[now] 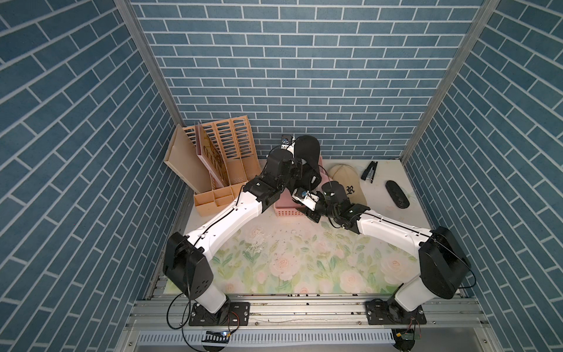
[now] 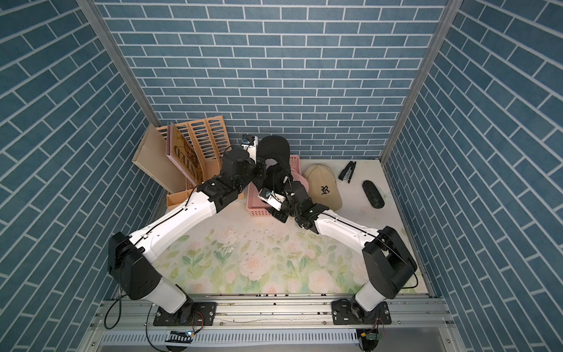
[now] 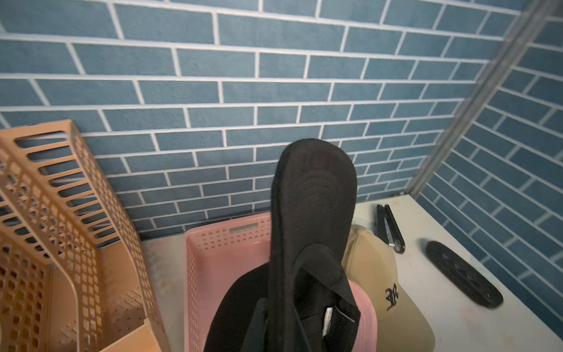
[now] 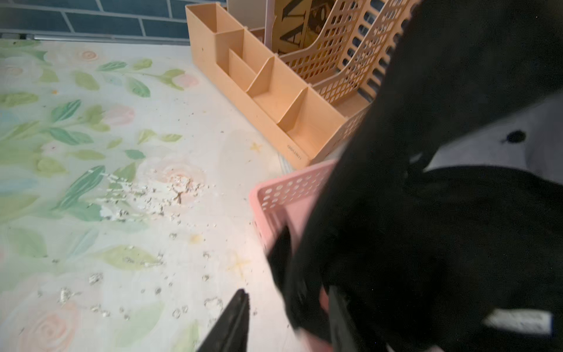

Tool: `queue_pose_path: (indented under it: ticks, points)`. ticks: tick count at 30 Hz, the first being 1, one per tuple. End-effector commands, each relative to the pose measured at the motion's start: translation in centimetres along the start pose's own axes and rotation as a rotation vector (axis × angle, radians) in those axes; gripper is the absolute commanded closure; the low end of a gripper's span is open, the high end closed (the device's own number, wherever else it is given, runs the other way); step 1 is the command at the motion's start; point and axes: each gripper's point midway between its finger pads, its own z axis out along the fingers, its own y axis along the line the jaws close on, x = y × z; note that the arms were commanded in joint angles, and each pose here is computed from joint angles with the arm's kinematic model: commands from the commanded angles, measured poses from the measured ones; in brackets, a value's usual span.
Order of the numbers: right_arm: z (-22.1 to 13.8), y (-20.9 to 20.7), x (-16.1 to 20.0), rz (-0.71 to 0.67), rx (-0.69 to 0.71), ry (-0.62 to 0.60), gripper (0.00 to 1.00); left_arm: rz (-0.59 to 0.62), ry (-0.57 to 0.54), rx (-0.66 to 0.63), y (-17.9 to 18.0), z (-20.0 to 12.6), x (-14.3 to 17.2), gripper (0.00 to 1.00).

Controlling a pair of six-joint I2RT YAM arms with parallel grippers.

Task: Turn the baseball cap inside out
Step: Turn over the baseball cap.

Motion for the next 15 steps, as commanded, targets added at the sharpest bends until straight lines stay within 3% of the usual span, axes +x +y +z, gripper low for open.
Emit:
queue_pose_path:
  ticks: [1,7,8,10,13,15]
  points:
    - [-3.1,-0.2,-0.1,0.083,-0.035,-0.036,0.47,0.058,-0.021,0.133,-1.5,-2.0,-1.4,1.0]
    - [-7.1,-2.0,-1.9,0.212,0.06,-0.225,0.49,-0.014,-0.037,0.137,-0.8,-1.9,-1.1,1.0]
    - [-7.5,-2.3,-2.2,0.247,0.067,-0.259,0.53,-0.019,-0.039,0.146,-1.0,-1.8,-1.1,1.0]
    - [-7.7,-2.6,-3.0,0.309,0.055,-0.325,0.76,-0.031,-0.049,0.151,-1.1,-1.8,-1.4,1.0]
    - [-7.2,-2.4,-4.3,0.351,-0.006,-0.391,0.88,-0.061,-0.057,0.152,-1.1,-1.7,-1.6,1.0]
    - [-6.6,-2.8,-4.7,0.371,0.008,-0.412,0.9,-0.082,-0.062,0.172,-1.4,-1.8,-1.8,1.0]
